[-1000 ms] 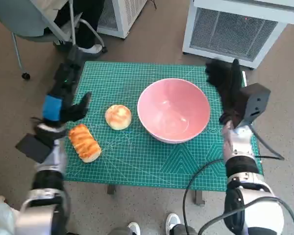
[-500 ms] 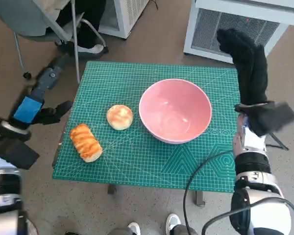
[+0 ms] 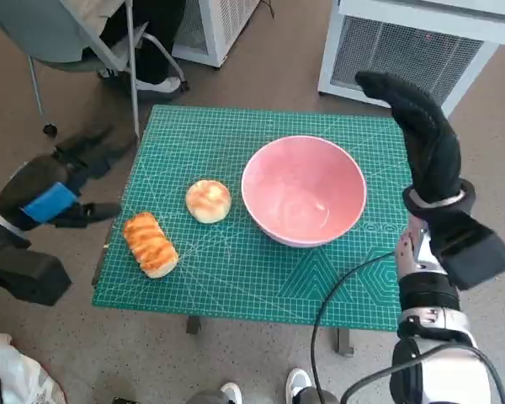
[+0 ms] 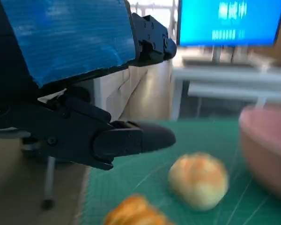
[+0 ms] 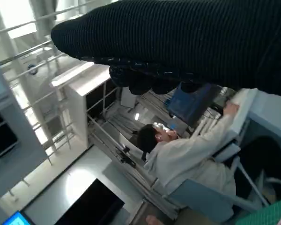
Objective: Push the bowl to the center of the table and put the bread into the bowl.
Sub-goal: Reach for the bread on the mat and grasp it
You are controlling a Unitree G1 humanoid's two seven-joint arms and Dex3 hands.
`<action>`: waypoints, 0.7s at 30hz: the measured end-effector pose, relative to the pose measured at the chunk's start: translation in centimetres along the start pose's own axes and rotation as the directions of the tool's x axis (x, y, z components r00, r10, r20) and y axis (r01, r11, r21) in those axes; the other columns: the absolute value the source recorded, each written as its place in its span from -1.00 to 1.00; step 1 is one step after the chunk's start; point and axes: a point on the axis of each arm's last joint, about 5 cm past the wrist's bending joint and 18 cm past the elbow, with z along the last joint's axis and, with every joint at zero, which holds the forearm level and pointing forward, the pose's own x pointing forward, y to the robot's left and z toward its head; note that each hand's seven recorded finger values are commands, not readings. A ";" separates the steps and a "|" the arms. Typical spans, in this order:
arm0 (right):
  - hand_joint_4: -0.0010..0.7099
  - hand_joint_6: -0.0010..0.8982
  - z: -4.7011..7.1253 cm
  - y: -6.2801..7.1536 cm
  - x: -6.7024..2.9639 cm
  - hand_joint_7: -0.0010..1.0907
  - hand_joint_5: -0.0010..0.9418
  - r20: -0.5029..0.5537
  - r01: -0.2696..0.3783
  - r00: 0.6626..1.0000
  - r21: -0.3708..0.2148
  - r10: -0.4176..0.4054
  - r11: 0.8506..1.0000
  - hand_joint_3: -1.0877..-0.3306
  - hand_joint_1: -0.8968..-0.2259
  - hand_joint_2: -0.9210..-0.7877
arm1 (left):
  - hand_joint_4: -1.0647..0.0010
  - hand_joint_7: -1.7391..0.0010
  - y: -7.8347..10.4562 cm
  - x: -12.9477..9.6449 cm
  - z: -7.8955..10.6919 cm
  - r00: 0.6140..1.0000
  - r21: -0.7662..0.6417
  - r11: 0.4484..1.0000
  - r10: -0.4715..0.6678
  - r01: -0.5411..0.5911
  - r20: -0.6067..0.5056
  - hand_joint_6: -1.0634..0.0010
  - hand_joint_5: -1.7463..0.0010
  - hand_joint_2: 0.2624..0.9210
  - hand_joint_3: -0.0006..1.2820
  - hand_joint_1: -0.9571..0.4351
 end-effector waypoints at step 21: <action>-0.31 -0.33 0.1 0.1 -0.10 -0.98 -0.99 -0.018 -0.018 1.000 -0.031 0.018 0.999 -0.11 -0.62 -1.00 | 0.37 0.98 -1.4 1.3 0.8 0.946 0.296 0.901 -0.324 0.317 -0.027 0.26 1.00 0.42 -1.00 -0.57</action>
